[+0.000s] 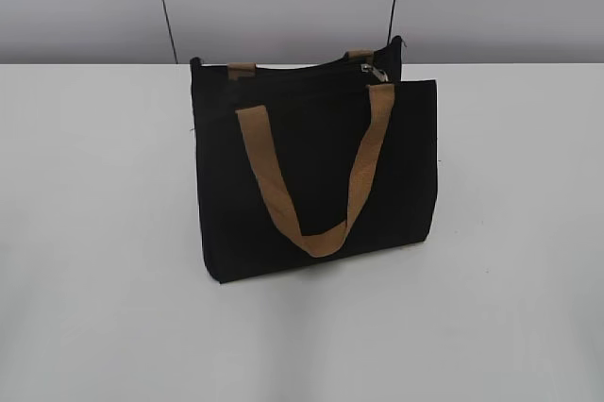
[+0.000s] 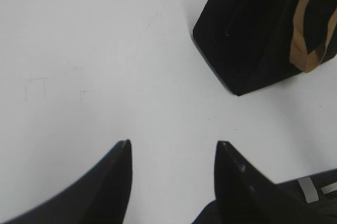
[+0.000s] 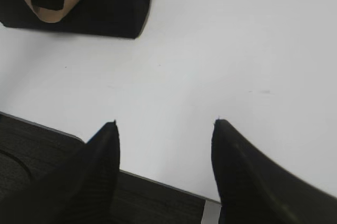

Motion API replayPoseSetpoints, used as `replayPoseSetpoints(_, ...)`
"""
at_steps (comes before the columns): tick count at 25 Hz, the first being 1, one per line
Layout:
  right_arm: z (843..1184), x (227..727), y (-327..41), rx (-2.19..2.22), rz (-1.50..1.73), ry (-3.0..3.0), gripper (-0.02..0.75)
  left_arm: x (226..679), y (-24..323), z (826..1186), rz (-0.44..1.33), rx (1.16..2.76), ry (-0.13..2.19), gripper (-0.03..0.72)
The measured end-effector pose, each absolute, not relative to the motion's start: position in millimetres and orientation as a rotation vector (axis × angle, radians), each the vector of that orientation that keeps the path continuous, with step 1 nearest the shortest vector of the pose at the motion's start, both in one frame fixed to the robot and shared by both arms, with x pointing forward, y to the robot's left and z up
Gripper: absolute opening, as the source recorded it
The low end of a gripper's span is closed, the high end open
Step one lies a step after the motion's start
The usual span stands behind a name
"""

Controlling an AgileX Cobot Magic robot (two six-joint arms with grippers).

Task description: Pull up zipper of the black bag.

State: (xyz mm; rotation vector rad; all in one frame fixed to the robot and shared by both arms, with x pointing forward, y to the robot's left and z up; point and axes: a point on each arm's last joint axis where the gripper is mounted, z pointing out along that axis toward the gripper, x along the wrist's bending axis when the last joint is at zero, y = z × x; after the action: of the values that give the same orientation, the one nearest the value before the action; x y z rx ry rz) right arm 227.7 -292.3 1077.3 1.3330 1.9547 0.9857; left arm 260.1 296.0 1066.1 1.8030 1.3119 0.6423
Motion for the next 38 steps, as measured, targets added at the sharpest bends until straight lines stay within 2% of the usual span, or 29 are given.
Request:
replayPoseSetpoints(6, 1050, 230, -295, 1.427, 0.931, 1.958, 0.435, 260, 296, 1063, 0.638, 1.814, 1.32, 0.382)
replayPoseSetpoints(38, 1044, 242, -296, 1.396, 0.954, 1.869, 0.435, 260, 296, 1059, 0.629, 1.834, 1.331, 0.369)
